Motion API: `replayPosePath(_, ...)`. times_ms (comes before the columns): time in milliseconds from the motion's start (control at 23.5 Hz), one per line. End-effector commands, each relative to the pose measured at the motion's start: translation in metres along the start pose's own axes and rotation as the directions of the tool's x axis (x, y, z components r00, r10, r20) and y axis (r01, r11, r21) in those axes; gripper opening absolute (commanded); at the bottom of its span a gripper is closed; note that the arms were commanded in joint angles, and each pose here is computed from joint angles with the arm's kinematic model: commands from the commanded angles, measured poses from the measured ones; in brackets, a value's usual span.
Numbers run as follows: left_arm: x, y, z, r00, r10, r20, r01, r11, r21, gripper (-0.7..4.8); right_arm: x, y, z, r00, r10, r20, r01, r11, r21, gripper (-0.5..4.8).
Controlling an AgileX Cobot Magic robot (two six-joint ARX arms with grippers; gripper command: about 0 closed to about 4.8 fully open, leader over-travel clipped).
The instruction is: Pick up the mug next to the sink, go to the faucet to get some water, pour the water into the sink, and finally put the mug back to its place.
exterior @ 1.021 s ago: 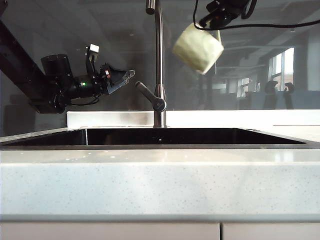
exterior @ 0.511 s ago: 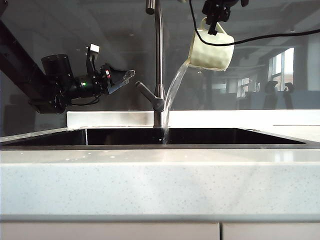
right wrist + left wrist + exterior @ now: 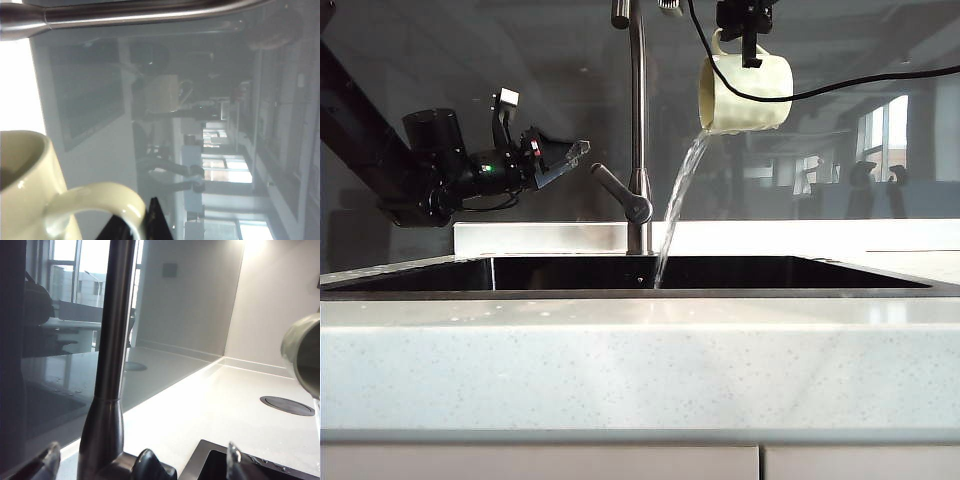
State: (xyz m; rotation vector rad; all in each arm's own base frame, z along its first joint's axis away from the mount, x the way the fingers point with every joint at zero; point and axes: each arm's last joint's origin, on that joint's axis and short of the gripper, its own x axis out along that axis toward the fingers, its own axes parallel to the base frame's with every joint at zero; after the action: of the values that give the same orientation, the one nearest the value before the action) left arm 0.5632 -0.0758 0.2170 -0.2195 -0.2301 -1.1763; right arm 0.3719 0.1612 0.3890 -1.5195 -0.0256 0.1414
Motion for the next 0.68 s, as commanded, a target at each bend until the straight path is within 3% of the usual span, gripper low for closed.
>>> replayPosePath(43, 0.0, 0.0, 0.005, 1.0, 0.0, 0.004, 0.0, 1.0, 0.005, 4.26, -0.008, -0.02, 0.001, 0.993, -0.115, 0.015, 0.114, 0.993, 0.029, -0.05)
replayPosePath(298, 0.0, 0.002, 0.001, 1.0, 0.014, -0.021, -0.015, 0.999, -0.037, 4.26, -0.008, -0.021, 0.002, 0.992, -0.121, 0.042, 0.126, 0.984, -0.126, -0.05)
replayPosePath(681, 0.0, 0.006, -0.006, 0.997, 0.039, -0.067, -0.047, 0.992, -0.12, 4.26, -0.009, -0.021, 0.002, 0.992, -0.118, 0.048, 0.124, 0.984, -0.126, -0.05)
